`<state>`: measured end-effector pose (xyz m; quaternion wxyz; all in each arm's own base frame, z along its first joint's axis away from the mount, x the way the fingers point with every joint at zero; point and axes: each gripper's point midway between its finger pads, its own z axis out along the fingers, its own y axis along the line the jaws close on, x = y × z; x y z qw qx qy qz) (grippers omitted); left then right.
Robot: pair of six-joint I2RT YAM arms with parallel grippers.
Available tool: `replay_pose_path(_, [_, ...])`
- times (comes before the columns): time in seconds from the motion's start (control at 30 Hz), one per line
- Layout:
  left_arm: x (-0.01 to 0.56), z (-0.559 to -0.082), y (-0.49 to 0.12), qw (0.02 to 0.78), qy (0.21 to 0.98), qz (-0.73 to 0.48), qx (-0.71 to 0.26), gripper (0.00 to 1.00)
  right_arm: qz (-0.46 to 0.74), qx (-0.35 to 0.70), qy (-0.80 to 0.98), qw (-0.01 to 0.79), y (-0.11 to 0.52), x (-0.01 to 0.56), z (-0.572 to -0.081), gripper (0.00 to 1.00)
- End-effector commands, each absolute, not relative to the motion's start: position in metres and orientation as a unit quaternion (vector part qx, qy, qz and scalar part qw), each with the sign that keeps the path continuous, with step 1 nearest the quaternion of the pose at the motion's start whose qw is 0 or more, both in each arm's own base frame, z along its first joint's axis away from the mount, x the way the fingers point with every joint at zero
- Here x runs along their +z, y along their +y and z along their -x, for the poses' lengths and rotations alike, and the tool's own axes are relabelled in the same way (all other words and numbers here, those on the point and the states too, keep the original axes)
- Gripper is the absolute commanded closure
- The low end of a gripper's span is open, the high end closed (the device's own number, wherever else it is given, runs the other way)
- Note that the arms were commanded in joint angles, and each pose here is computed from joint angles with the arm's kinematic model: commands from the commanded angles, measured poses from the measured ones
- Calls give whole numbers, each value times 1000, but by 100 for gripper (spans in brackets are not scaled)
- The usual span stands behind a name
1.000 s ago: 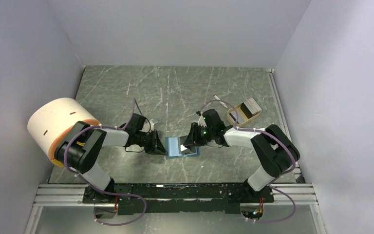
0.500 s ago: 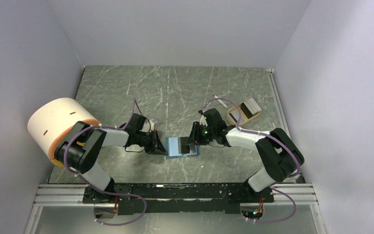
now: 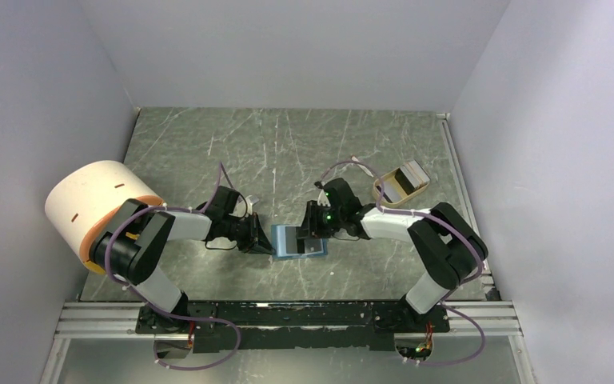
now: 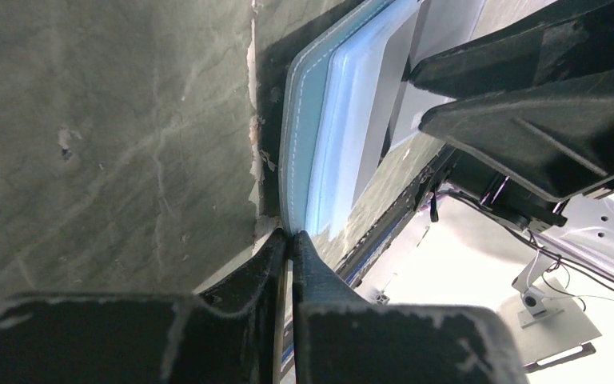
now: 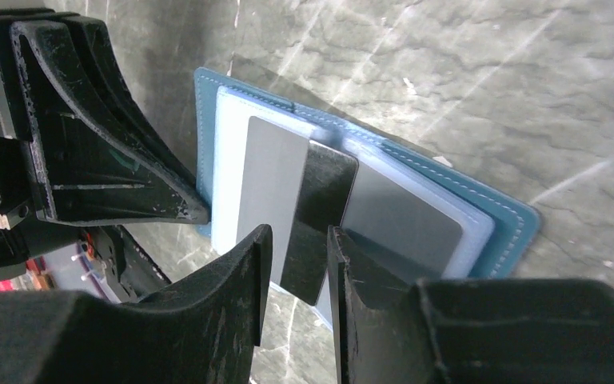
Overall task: Put the credit cards into the card holder
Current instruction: Insert the credit card into the card holder.
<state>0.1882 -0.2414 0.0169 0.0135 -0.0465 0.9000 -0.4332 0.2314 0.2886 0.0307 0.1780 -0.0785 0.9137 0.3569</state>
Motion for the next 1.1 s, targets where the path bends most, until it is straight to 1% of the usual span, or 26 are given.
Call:
replay_pose_path(0.0, [23,-195,-245,24,892,39,-450,91,85,356,917,161,298,23,-224,64])
replay_pose_path(0.23, [24,-196,-244,26,893,38,-448,91,92,370,911,159,310,26,-220,64])
replay_pose_path(0.5, [25,-195,-244,27,894,40,-446,91,86,363,910,183,306,36,-223,64])
replay_pose_path(0.6, [25,-195,-243,28,895,40,-444,91,81,345,914,198,299,38,-227,58])
replay_pose_path(0.73, [25,-194,-243,29,895,41,-444,91,70,340,914,209,295,40,-229,47])
replay_pose_path(0.83, [25,-194,-243,29,894,42,-444,91,60,343,914,209,295,37,-229,45])
replay_pose_path(1.07, [26,-195,-243,29,894,41,-445,91,58,363,909,195,306,32,-226,45])
